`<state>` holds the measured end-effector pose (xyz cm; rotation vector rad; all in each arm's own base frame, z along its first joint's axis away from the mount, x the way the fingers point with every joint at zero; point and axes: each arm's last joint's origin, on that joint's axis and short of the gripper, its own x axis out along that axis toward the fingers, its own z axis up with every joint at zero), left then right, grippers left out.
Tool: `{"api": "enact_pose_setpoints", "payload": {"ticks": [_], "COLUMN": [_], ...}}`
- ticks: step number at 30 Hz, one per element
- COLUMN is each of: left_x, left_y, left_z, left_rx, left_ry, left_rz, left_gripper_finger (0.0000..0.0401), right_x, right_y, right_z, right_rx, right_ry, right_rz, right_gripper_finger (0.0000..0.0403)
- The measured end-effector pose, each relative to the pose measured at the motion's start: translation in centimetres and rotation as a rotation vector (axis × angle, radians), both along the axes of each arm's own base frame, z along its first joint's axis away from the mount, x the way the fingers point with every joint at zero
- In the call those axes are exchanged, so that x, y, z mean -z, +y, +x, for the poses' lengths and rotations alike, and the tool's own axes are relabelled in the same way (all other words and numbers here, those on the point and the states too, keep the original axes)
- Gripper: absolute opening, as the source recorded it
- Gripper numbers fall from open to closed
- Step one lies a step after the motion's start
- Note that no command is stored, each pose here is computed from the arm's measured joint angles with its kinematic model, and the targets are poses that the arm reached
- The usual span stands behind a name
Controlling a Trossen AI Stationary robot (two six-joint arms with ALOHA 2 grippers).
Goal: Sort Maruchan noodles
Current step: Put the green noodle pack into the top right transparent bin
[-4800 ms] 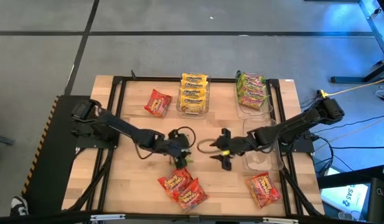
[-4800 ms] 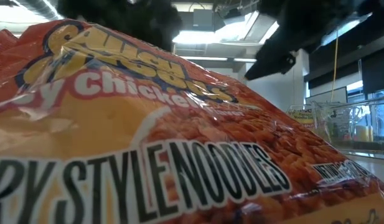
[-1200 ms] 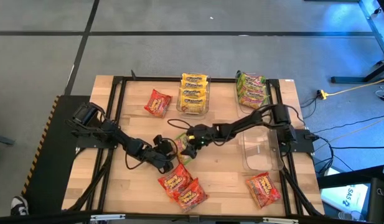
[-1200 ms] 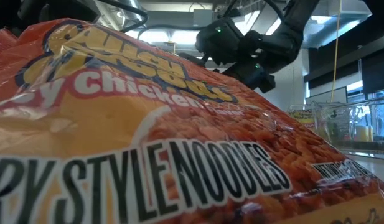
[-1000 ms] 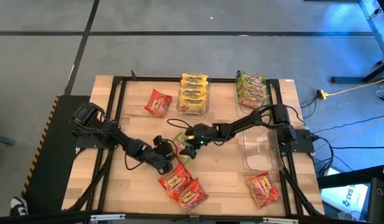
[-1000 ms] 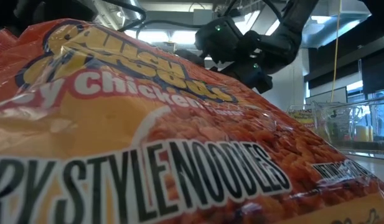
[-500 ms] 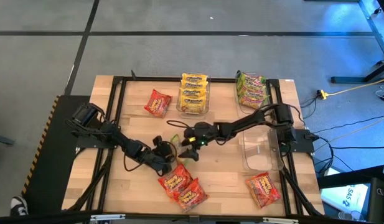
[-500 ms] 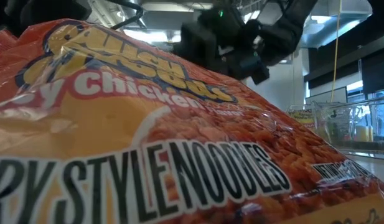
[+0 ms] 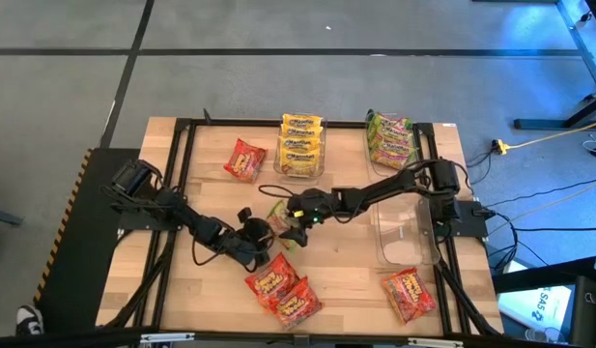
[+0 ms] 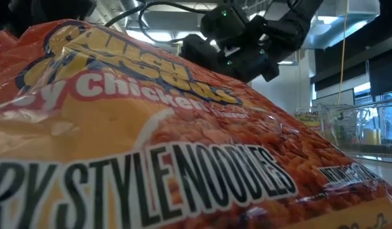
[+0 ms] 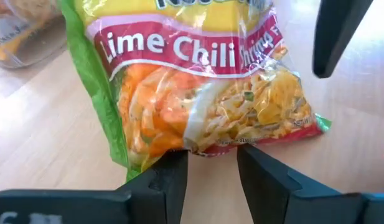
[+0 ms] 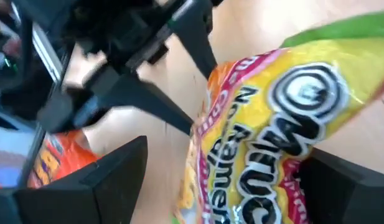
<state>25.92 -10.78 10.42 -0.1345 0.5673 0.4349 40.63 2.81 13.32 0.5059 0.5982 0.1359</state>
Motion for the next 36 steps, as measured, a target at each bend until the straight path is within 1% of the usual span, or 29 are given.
{"api": "enact_pose_setpoints", "payload": {"ticks": [3, 6, 9, 11, 14, 19, 21, 23, 25, 28, 32, 36], "left_x": [0.0, -0.1, -0.1, 0.0, -0.1, 0.0, 0.0, 0.0, -0.3, -1.3, -3.0, -4.1], "left_y": [0.0, 0.0, 0.0, 0.0, -0.1, -0.1, -0.2, -0.2, -0.3, -0.4, -0.8, -1.2], "left_z": [0.0, 0.0, 0.0, 0.0, 0.0, 0.0, 0.0, -0.1, -0.2, -0.6, -1.3, -1.8], "left_rx": [-0.003, -0.005, -0.004, 0.000, 0.018, 0.024, 0.027, 0.035, 0.050, 0.081, 0.114, 0.136], "left_ry": [-0.003, -0.009, -0.007, -0.004, 0.002, 0.006, 0.007, 0.013, 0.023, 0.034, 0.007, -0.022], "left_rz": [0.004, 0.004, 0.004, 0.004, 0.010, 0.008, 0.008, 0.003, -0.008, -0.040, -0.084, -0.101], "left_gripper_finger": [0.0134, 0.0134, 0.0133, 0.0134, 0.0134, 0.0134, 0.0134, 0.0134, 0.0134, 0.0134, 0.0134, 0.0134], "right_x": [-0.1, 0.6, 1.2, 1.5, 1.6, 1.4, 1.3, 1.2, 0.9, -0.1, -2.7, -5.6], "right_y": [0.2, 0.0, 0.0, 0.0, 0.2, 0.2, 0.2, 0.2, 0.2, 0.2, -0.1, -0.5], "right_z": [0.1, -0.1, -0.1, 0.1, 0.4, 0.5, 0.5, 0.5, 0.4, -0.1, -1.3, -3.3], "right_rx": [0.051, 0.116, 0.115, 0.099, 0.054, 0.013, 0.003, -0.013, -0.030, -0.056, -0.054, -0.045], "right_ry": [0.033, 0.097, 0.110, 0.111, 0.100, 0.059, 0.049, 0.043, 0.039, 0.051, 0.077, 0.139], "right_rz": [0.037, 0.001, 0.003, 0.013, 0.030, -0.013, -0.024, -0.044, -0.073, -0.124, -0.239, -0.375], "right_gripper_finger": [0.0335, 0.0335, 0.0321, 0.0298, 0.0248, 0.0162, 0.0138, 0.0122, 0.0115, 0.0118, 0.0125, 0.0119]}}
